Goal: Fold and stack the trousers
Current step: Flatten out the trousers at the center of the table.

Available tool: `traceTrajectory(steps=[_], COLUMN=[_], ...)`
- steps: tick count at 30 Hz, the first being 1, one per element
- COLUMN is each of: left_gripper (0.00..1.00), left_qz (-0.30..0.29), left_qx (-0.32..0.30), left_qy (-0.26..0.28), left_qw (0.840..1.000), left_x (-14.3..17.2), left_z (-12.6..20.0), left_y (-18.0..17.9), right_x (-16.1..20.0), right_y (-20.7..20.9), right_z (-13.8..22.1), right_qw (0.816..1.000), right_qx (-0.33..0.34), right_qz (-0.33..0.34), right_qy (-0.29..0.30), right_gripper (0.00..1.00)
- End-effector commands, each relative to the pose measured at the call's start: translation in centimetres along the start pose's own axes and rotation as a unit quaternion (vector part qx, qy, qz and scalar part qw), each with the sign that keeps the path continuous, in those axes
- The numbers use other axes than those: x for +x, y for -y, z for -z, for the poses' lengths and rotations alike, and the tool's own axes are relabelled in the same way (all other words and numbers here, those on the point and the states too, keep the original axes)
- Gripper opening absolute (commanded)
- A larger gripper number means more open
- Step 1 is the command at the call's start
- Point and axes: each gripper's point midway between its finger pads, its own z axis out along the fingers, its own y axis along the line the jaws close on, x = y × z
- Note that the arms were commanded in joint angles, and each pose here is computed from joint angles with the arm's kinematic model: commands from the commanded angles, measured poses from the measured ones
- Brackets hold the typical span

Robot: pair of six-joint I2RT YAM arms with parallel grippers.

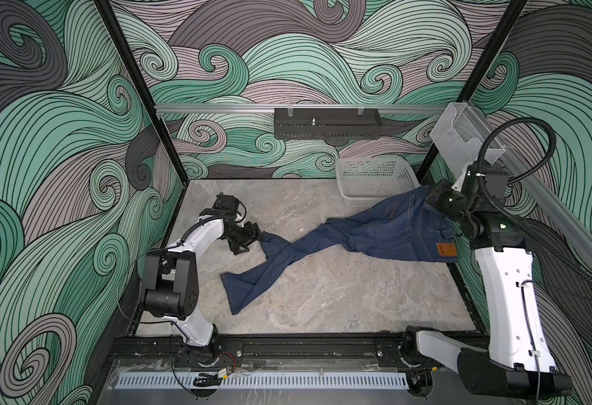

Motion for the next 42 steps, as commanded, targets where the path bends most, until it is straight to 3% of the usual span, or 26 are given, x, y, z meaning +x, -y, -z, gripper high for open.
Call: traceTrajectory(steps=[1,10,17,21,24,27,34,42], left_gripper=[0.74,0.67,0.20,0.00,0.00,0.00,0.00,0.00], left_qz=[-0.001,0.005,0.003,-0.004,-0.012,-0.010,0.017,0.040], left_qx=[-0.012,-0.011,-0.007,-0.008,-0.013,-0.020,-0.009,-0.022], left_qy=[0.002,-0.003,-0.005,0.012,0.037,0.076,0.166,0.298], left_qw=[1.000,1.000,1.000,1.000,0.999,0.997,0.986,0.954], left_x=[-1.1,-1.7,-2.3,-2.8,-3.6,-5.0,-8.9,-13.8], left_z=[-1.8,-4.0,-4.6,-3.6,-1.7,1.3,9.7,18.1], left_y=[0.2,0.6,1.1,1.5,2.0,2.0,0.9,-1.8], right_x=[-0.8,0.4,5.3,8.9,11.2,12.3,12.7,12.5], right_y=[-0.4,0.2,1.7,3.6,5.0,6.4,7.1,6.6], right_z=[0.8,-0.7,-4.0,-6.1,-7.3,-8.0,-8.9,-11.0], right_qw=[1.000,1.000,0.998,0.995,0.992,0.990,0.990,0.990], right_qx=[-0.013,-0.009,-0.012,0.003,0.018,0.042,0.051,0.042], right_qz=[0.006,0.004,-0.015,-0.021,-0.020,-0.019,-0.022,-0.035], right_qy=[0.020,0.000,-0.061,-0.100,-0.123,-0.131,-0.133,-0.129], right_gripper=[0.00,0.00,0.00,0.05,0.08,0.00,0.00,0.00])
